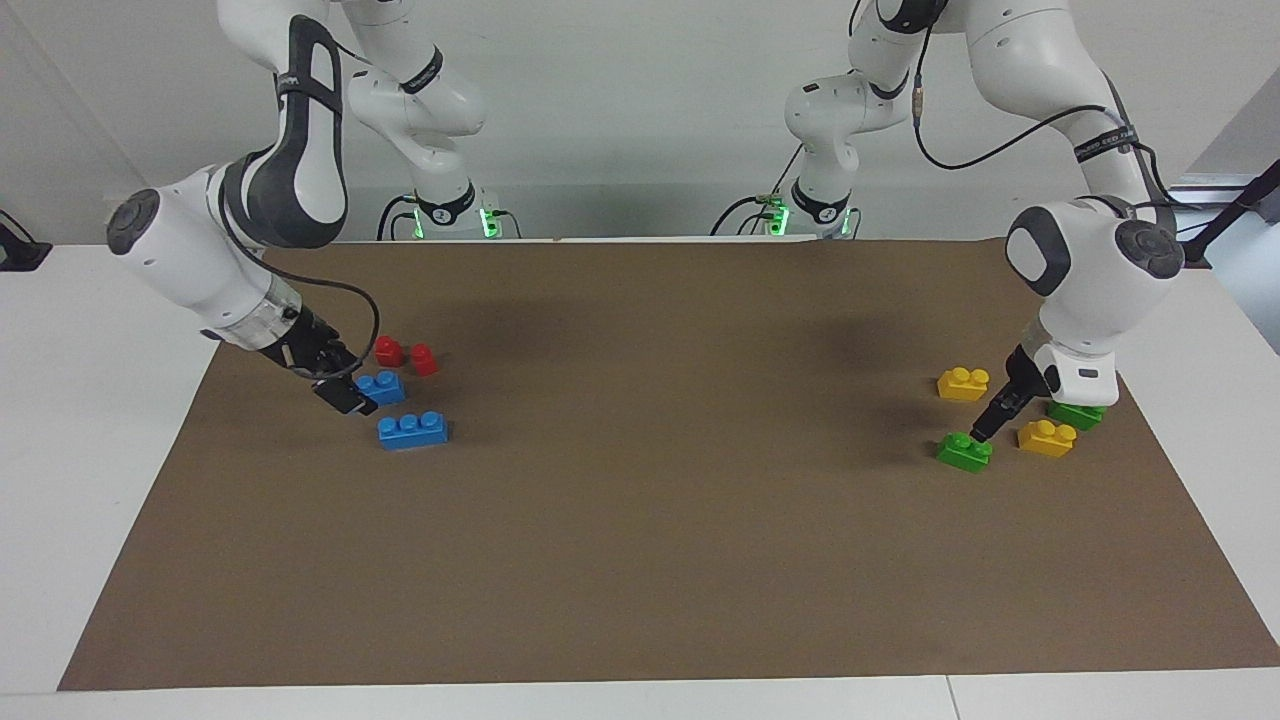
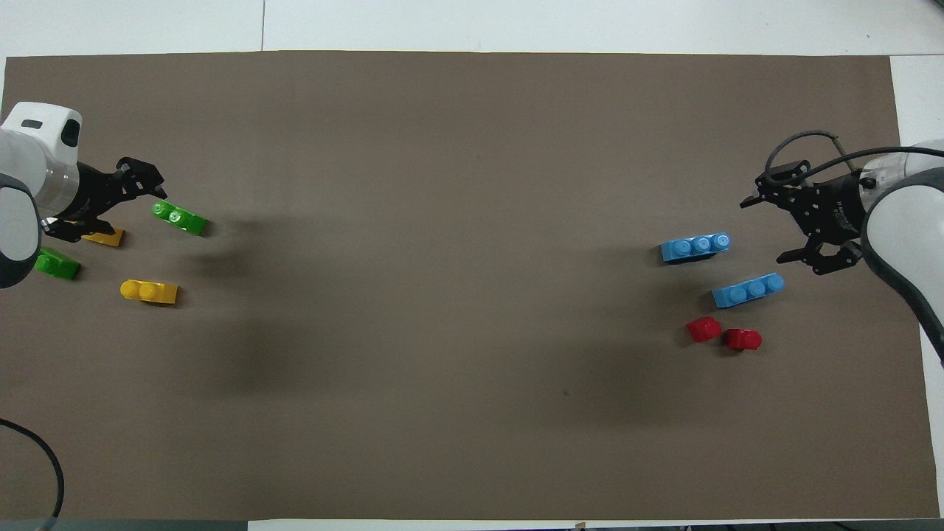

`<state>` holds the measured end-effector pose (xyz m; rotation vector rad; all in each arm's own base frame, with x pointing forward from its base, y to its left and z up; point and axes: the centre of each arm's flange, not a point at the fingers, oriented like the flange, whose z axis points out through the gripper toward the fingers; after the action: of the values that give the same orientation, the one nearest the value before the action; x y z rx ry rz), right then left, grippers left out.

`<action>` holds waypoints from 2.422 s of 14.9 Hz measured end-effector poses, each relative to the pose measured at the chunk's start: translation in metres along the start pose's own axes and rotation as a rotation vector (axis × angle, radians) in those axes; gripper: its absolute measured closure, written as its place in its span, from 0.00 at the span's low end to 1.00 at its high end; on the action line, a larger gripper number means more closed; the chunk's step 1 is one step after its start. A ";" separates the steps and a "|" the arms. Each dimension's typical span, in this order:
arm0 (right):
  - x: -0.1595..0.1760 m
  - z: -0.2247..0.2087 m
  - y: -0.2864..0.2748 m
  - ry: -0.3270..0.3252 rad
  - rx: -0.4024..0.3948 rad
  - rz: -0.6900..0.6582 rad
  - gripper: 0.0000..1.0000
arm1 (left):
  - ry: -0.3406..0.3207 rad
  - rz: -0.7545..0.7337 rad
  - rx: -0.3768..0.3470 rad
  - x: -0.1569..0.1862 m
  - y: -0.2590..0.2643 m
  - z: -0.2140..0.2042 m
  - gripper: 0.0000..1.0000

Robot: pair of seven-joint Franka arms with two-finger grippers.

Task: Remove green block with left arm and hold with right

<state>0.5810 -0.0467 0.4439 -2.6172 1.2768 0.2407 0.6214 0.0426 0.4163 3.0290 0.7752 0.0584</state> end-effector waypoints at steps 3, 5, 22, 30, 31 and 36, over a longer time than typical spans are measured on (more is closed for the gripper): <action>-0.028 -0.040 -0.006 0.022 -0.094 -0.234 0.00 | -0.016 0.144 0.013 -0.014 -0.002 -0.031 0.00; -0.048 -0.067 -0.007 0.051 -0.120 -0.366 0.00 | -0.032 0.238 0.021 -0.026 0.002 -0.049 0.00; -0.114 -0.127 -0.003 0.132 -0.256 -0.873 0.00 | -0.024 0.483 0.037 -0.095 0.027 -0.139 0.00; -0.114 -0.128 -0.003 0.129 -0.261 -0.906 0.00 | -0.058 0.487 0.038 -0.100 0.025 -0.144 0.00; -0.114 -0.128 -0.003 0.129 -0.261 -0.907 0.00 | -0.078 0.488 0.045 -0.103 0.024 -0.145 0.00; -0.113 -0.128 -0.002 0.130 -0.261 -0.905 0.00 | -0.125 0.512 0.059 -0.111 0.025 -0.146 0.00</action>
<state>0.5203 0.0063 0.5946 -3.1520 -0.0168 0.0757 0.5301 -0.0318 0.5592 3.1598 -0.0181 -0.1495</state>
